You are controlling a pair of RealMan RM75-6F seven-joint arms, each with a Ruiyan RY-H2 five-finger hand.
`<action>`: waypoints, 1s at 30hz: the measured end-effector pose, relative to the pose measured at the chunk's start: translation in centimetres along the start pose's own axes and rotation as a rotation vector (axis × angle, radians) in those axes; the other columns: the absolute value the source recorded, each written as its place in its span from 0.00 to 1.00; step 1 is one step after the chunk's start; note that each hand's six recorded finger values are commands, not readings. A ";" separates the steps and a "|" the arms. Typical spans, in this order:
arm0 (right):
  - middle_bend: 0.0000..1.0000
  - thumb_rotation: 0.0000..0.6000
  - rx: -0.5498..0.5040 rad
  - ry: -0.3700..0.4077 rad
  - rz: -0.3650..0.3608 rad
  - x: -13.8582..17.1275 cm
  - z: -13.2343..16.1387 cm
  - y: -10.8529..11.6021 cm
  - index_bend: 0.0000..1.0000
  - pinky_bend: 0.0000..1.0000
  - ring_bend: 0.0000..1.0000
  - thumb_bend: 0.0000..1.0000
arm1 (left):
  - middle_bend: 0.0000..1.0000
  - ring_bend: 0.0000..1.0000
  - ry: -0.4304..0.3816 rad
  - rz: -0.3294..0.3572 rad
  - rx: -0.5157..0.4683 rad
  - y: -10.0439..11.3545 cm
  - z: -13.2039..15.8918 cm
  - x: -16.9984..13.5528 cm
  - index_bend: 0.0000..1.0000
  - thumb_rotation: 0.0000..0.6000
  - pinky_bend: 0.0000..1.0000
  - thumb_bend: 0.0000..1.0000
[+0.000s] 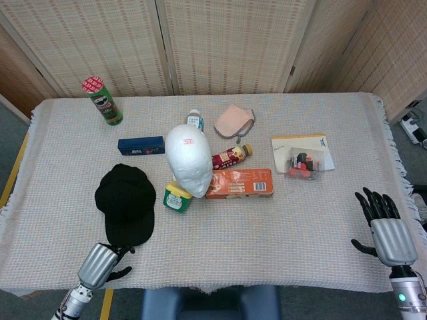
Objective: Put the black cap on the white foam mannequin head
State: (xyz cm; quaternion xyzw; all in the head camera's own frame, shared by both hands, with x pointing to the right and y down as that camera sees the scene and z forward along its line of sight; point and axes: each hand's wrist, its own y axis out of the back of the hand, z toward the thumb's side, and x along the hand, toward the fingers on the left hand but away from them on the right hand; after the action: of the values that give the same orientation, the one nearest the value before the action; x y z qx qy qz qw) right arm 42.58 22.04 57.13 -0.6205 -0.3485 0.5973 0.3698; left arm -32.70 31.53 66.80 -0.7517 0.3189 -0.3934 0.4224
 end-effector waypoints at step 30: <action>0.00 1.00 -0.008 0.010 0.037 0.2 0.3 -0.2 0.00 0.00 0.00 0.02 | 1.00 0.93 0.066 0.079 0.284 -3.3 -2.5 3.3 0.52 1.00 1.00 0.40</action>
State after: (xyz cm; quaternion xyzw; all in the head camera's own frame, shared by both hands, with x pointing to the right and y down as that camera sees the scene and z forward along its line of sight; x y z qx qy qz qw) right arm 42.33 22.31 57.26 -0.6315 -0.3375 0.5994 0.3579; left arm -32.80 29.34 71.62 -0.6580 0.3033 -0.4421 0.5288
